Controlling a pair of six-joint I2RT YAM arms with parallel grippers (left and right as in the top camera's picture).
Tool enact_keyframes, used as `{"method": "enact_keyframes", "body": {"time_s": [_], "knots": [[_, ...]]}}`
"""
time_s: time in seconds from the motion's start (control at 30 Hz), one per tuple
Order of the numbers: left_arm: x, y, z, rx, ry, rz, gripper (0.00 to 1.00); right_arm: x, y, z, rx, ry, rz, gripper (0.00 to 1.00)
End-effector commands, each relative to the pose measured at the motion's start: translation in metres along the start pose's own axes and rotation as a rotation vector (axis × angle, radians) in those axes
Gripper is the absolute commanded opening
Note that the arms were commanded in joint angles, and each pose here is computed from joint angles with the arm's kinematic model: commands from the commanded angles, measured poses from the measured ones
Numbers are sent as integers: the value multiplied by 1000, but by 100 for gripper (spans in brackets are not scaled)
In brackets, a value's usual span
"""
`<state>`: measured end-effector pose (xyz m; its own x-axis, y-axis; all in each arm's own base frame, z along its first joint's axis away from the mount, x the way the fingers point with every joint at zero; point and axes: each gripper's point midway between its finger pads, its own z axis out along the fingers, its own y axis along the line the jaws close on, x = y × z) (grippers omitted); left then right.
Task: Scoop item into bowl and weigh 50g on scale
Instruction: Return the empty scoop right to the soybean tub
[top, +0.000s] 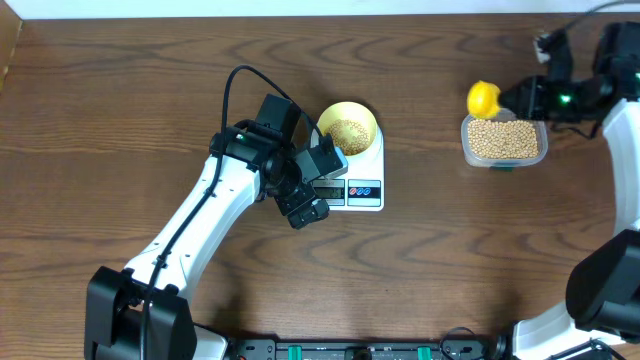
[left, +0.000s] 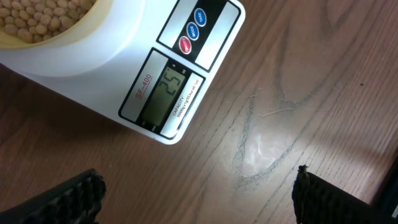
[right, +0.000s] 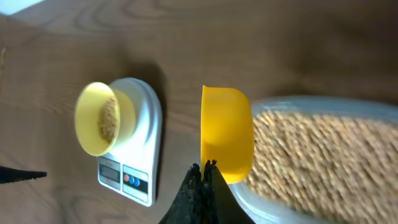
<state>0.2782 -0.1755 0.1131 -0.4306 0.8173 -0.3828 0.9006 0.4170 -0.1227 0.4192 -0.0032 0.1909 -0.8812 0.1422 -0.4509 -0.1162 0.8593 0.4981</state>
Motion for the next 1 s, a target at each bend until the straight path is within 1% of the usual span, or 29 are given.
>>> {"method": "enact_keyframes", "body": {"time_s": [0.0, 0.13, 0.2, 0.33, 0.53, 0.73, 0.87, 0.97], "knots": [[1, -1, 2, 12, 2, 0, 98, -3, -19, -19, 141, -14, 30, 1], [1, -1, 2, 12, 2, -1, 98, 8, -57, -29, 368, 31, 49, 1], [1, -1, 2, 12, 2, -1, 98, 9, -65, -32, 417, 34, 48, 1], [1, -1, 2, 12, 2, 0, 98, 9, -74, -35, 473, 39, 47, 1], [1, -1, 2, 12, 2, 0, 98, 12, -68, -20, 470, 74, 22, 1], [1, -1, 2, 12, 2, -1, 98, 13, -73, -13, 596, 115, -45, 1], [1, -1, 2, 12, 2, 0, 98, 11, -69, -4, 630, 133, -113, 1], [1, -1, 2, 12, 2, 0, 98, 12, -72, -1, 666, 148, -127, 1]]}}
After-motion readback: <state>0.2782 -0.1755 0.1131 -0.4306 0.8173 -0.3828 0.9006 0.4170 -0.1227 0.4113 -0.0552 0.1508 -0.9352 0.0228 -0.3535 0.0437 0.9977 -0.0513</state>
